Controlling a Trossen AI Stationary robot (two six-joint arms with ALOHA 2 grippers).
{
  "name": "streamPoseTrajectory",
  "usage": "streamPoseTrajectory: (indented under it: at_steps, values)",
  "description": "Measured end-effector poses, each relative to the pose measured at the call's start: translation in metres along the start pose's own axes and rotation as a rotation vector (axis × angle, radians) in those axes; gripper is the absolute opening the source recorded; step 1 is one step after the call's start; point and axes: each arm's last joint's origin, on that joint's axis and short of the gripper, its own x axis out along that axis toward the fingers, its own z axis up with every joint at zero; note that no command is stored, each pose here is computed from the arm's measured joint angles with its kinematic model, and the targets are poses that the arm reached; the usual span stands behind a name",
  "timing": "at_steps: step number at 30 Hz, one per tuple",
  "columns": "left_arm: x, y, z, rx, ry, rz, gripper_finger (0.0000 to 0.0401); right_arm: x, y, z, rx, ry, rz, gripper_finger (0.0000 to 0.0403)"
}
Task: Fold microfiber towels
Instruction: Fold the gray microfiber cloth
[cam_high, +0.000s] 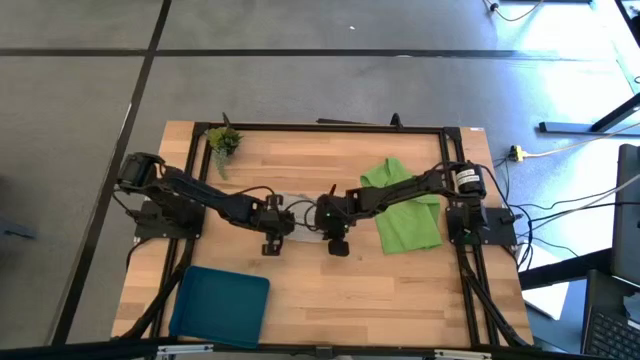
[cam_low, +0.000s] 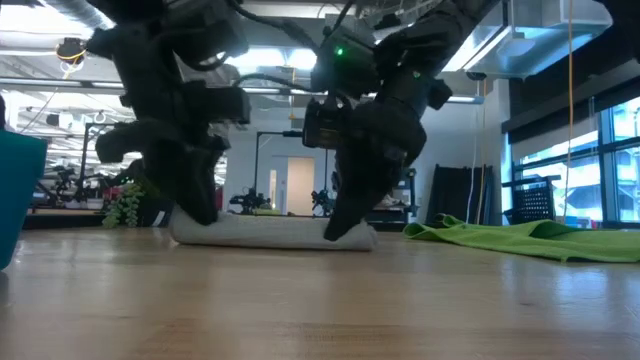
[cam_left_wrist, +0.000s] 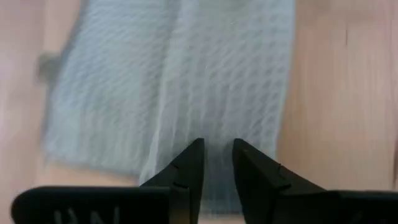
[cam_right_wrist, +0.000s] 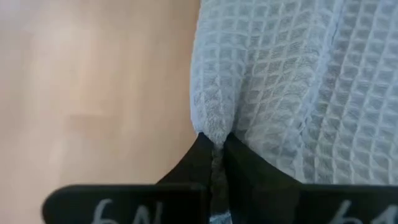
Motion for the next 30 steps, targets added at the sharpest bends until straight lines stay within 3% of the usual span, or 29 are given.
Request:
streamPoseTrajectory:
  at_steps: [4,15,21,30]
  values:
    - [-0.01,0.003,-0.003,-0.014,0.008,0.056,0.0078,-0.006,-0.014,0.004,0.088,-0.002,0.108,0.0023]
    - [-0.02,-0.014,-0.004,0.028,-0.025,0.05,0.0078,-0.022,-0.058,0.008,0.295,-0.048,0.232,0.0023]
    - [-0.023,-0.023,-0.003,0.058,-0.078,0.163,0.0078,-0.03,-0.073,0.007,0.36,-0.062,0.299,0.0023]
    - [-0.013,-0.032,0.0,0.069,-0.095,0.115,0.0078,-0.038,-0.086,0.007,0.406,-0.082,0.381,0.0023]
